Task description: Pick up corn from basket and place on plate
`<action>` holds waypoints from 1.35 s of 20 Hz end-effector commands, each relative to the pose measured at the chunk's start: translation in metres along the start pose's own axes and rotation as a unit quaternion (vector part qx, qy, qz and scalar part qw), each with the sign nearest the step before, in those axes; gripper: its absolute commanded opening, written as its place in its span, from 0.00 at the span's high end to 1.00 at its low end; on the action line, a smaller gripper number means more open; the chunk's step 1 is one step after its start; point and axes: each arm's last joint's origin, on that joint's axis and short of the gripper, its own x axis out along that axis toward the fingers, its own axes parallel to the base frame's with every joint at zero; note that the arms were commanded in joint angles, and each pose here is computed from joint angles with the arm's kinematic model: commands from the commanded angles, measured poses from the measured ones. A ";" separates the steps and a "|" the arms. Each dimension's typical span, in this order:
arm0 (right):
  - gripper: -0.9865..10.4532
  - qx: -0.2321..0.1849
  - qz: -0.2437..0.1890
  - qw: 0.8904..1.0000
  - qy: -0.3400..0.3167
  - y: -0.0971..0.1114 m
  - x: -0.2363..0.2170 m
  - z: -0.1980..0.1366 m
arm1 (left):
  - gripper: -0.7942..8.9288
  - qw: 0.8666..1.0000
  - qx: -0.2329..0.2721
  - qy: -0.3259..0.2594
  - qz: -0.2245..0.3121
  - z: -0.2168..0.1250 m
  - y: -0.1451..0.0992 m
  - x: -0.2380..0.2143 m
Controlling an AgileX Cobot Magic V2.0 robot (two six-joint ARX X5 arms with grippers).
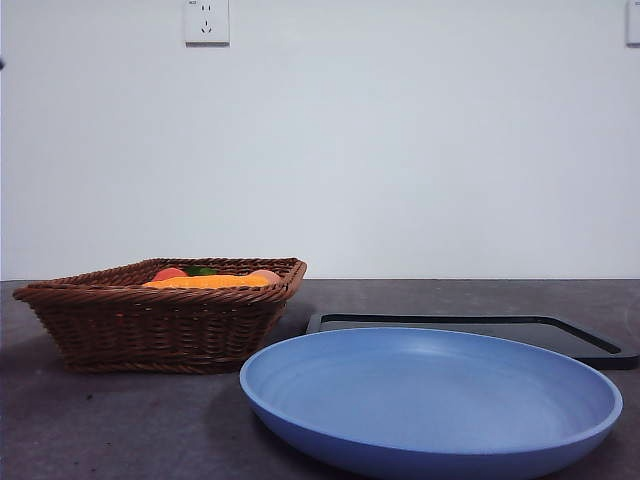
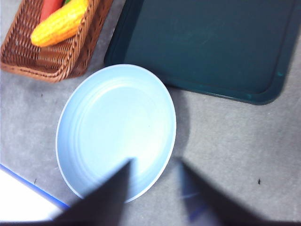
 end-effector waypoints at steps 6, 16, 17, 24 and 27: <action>0.64 -0.004 0.013 0.999 0.032 -0.001 0.018 0.012 | 0.49 1.000 0.019 -0.007 -0.004 0.005 -0.003 -0.002; 0.64 0.000 0.011 0.991 0.131 -0.020 0.102 0.028 | 0.49 1.000 0.019 -0.007 -0.005 0.005 -0.003 -0.002; 0.64 0.001 0.011 0.990 0.139 -0.022 0.110 0.028 | 0.49 1.000 0.019 -0.007 -0.005 0.005 -0.003 -0.002; 0.69 0.006 0.014 0.983 0.185 -0.032 0.151 0.023 | 0.49 1.000 0.019 -0.007 -0.004 0.005 -0.003 -0.002; 0.76 0.003 0.016 0.980 0.197 -0.031 0.160 0.020 | 0.49 1.000 0.019 -0.007 -0.004 0.005 -0.003 -0.002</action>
